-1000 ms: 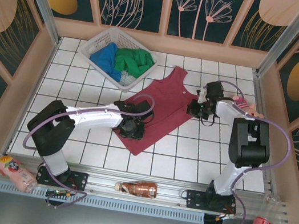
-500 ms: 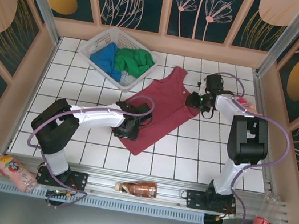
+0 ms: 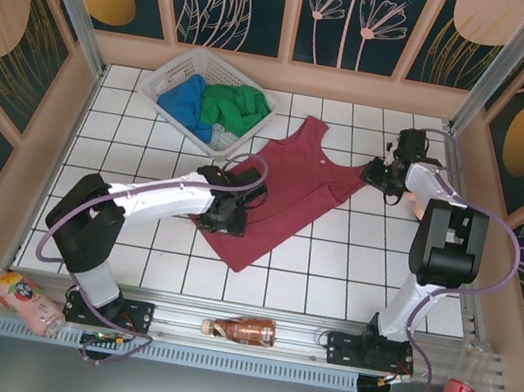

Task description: Fold and stack the tank tops

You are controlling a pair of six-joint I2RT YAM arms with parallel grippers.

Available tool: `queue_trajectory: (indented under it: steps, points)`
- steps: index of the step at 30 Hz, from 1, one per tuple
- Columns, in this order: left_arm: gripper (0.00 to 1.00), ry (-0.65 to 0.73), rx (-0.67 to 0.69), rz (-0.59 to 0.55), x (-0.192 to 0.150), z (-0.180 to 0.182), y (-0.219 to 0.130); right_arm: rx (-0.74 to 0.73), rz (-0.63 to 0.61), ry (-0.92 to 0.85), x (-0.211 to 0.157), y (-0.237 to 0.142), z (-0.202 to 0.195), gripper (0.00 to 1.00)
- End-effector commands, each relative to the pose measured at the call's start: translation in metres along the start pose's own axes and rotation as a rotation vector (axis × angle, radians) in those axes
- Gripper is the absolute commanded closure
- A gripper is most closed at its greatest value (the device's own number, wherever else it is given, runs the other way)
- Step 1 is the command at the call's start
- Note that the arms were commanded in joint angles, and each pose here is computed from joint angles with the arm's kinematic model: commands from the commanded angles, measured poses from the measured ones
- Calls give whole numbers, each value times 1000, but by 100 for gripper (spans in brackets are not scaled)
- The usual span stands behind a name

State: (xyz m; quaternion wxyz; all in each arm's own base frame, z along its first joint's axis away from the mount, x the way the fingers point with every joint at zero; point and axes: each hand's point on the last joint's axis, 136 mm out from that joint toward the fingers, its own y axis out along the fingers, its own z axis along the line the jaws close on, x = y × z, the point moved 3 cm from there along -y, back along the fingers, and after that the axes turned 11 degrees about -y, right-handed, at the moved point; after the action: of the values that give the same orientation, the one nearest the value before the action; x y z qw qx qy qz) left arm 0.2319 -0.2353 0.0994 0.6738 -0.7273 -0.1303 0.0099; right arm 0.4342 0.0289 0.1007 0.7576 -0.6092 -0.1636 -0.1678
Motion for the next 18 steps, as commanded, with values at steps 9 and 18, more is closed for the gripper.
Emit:
queue_trajectory:
  steps: [9, 18]
  points:
    - [39, 10, -302, 75, -11, -76, -8, -64, 44, 41, 16, 35, -28, 56]
    - [39, 14, -275, 128, -35, -60, 27, 30, 41, 54, 19, 55, -27, 60]
